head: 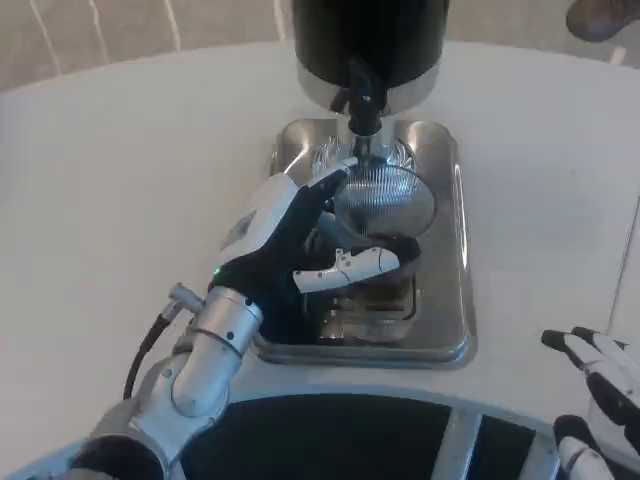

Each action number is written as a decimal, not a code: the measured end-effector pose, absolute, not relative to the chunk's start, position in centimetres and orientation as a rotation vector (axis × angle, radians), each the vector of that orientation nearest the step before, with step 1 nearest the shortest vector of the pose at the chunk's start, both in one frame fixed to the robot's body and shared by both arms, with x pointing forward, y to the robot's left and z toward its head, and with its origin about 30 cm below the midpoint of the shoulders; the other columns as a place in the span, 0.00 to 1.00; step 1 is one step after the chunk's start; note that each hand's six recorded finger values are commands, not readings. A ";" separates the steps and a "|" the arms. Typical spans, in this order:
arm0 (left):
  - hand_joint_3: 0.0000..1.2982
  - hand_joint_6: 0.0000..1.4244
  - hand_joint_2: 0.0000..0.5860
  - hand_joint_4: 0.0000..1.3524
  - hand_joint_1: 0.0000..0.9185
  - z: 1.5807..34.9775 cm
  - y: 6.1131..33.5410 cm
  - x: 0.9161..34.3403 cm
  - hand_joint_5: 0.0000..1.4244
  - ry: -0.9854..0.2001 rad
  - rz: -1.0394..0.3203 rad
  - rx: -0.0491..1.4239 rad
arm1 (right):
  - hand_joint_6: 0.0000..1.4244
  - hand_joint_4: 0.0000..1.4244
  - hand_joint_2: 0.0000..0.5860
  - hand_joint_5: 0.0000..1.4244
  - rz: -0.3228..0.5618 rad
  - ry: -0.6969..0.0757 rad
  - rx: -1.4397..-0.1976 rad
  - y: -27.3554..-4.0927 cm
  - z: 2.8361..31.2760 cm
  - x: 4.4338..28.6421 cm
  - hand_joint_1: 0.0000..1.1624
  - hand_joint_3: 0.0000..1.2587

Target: Grasp the cup under the faucet to collect the drink, then remove the cup.

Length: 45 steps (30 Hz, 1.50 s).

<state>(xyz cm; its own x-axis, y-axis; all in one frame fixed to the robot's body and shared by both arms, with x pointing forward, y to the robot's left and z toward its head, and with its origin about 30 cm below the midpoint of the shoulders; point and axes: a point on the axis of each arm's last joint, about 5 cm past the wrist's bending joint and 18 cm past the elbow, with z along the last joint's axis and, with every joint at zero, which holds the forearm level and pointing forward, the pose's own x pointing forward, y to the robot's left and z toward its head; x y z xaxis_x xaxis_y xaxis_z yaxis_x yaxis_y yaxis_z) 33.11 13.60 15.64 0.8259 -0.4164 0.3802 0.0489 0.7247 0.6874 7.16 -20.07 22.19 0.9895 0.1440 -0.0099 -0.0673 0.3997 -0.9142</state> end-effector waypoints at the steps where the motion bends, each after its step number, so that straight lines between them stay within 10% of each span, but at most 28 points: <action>1: 0.18 0.55 0.13 0.18 0.40 15.6 13.6 33.1 0.39 -0.551 -0.269 0.727 | 0.00 0.00 1.00 0.00 0.135 -0.072 -1.153 -20.1 22.2 7.2 0.00 0.05; 23: 0.53 0.99 0.13 0.52 0.59 15.4 13.1 33.2 0.74 -0.551 -0.163 0.720 | 0.00 0.00 1.00 0.00 0.127 -0.047 -1.134 -20.0 22.2 7.4 0.00 0.06; 45: 0.70 1.00 0.01 0.72 0.72 14.2 13.9 32.5 0.91 -0.554 -0.074 0.644 | 0.00 0.00 0.99 0.00 0.114 -0.023 -1.135 -19.6 22.3 8.2 0.01 0.07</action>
<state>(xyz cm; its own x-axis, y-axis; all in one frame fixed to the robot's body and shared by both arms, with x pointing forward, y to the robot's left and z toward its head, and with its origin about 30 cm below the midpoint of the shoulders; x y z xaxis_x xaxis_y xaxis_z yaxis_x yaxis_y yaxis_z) 32.55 13.94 14.23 0.8533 -0.2326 0.4666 -0.1027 0.8024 0.5878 8.23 -19.57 22.26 0.9939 0.1027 -0.0402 -0.0797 0.4168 -0.9055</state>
